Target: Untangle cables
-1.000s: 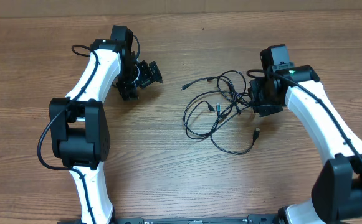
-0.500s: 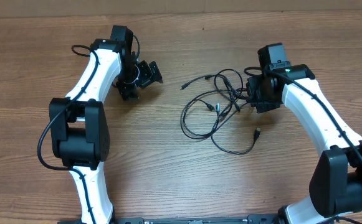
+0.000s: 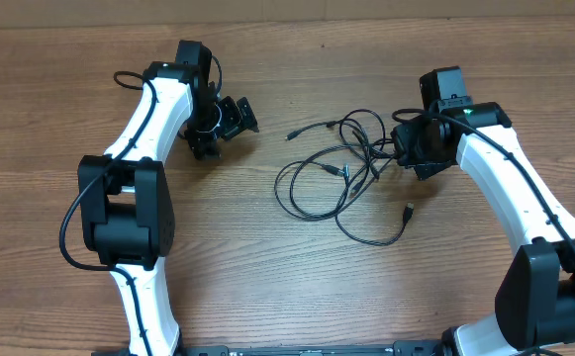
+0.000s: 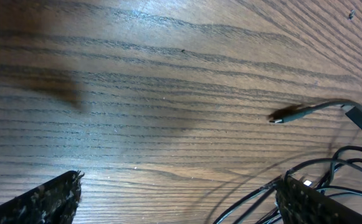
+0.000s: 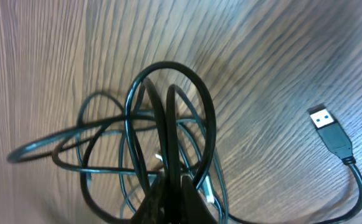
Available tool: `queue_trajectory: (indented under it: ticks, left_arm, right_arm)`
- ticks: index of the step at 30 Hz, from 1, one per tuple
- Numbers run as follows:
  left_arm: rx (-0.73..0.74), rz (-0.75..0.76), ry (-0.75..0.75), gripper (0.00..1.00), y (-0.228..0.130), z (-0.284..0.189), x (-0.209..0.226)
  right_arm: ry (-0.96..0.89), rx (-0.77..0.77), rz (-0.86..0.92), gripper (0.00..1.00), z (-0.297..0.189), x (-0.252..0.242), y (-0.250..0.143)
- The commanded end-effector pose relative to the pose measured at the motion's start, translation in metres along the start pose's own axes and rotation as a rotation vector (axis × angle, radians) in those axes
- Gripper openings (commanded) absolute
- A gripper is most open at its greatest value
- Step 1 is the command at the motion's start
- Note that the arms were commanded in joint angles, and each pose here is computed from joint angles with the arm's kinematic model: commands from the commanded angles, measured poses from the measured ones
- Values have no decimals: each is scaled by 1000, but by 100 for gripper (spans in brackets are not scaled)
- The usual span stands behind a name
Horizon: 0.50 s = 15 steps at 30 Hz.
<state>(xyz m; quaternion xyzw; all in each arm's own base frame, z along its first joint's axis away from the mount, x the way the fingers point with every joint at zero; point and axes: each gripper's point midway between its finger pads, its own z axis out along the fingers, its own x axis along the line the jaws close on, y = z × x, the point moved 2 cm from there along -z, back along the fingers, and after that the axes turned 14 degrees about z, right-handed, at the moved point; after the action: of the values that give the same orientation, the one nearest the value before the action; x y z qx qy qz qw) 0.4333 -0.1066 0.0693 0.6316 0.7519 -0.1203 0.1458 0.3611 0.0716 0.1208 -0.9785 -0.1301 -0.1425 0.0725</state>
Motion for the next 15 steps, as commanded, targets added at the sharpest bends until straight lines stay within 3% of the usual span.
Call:
queue_trajectory:
  ticks: [1, 6, 15]
  left_arm:
    - [9, -1, 17, 99, -2, 4, 2]
    - [9, -1, 17, 100, -2, 4, 2]
    - [9, -1, 17, 99, -2, 4, 2]
  right_arm:
    - [56, 37, -118, 4, -19, 11, -8]
    - [28, 4, -136, 9, -18, 5, -2]
    - [31, -24, -134, 9, -22, 8, 3]
